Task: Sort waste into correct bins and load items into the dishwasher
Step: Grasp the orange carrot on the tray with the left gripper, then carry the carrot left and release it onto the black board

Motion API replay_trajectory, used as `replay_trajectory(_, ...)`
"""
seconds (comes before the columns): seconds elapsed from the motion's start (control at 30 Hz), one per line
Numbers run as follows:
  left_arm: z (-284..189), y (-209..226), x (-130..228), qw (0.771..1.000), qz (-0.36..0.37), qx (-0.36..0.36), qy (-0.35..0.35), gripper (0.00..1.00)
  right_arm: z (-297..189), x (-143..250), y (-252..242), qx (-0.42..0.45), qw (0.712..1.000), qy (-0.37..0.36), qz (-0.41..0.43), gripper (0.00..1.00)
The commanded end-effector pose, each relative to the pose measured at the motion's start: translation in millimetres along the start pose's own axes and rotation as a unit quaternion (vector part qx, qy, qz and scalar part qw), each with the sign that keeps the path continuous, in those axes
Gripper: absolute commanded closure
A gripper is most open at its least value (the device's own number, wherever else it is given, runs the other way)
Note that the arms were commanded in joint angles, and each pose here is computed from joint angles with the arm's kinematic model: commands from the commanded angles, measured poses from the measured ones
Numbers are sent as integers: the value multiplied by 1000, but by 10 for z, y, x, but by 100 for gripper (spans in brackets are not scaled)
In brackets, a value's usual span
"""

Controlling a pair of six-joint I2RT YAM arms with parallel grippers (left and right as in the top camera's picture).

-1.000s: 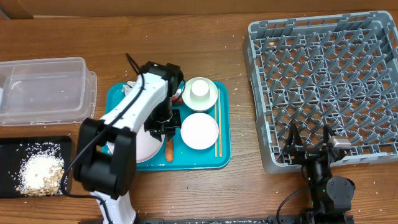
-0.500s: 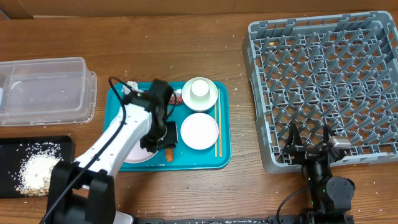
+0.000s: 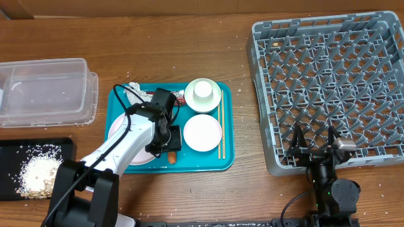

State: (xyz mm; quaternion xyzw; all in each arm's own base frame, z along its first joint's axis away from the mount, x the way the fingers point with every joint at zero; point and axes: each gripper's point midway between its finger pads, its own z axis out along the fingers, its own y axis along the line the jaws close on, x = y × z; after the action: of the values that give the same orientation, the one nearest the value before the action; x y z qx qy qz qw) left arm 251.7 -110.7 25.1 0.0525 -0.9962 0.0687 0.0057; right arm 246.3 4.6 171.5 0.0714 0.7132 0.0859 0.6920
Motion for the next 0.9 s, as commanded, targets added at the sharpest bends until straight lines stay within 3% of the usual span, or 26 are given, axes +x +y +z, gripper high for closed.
replay_trajectory(0.0,80,74,35,1000,11,-16,-3,55,2,23,15,-5,1000,-1,-2,0)
replay_trajectory(0.87,195,31,3,998,36,-37,-25,50,2,23,15,-5,1000,-1,-2,0)
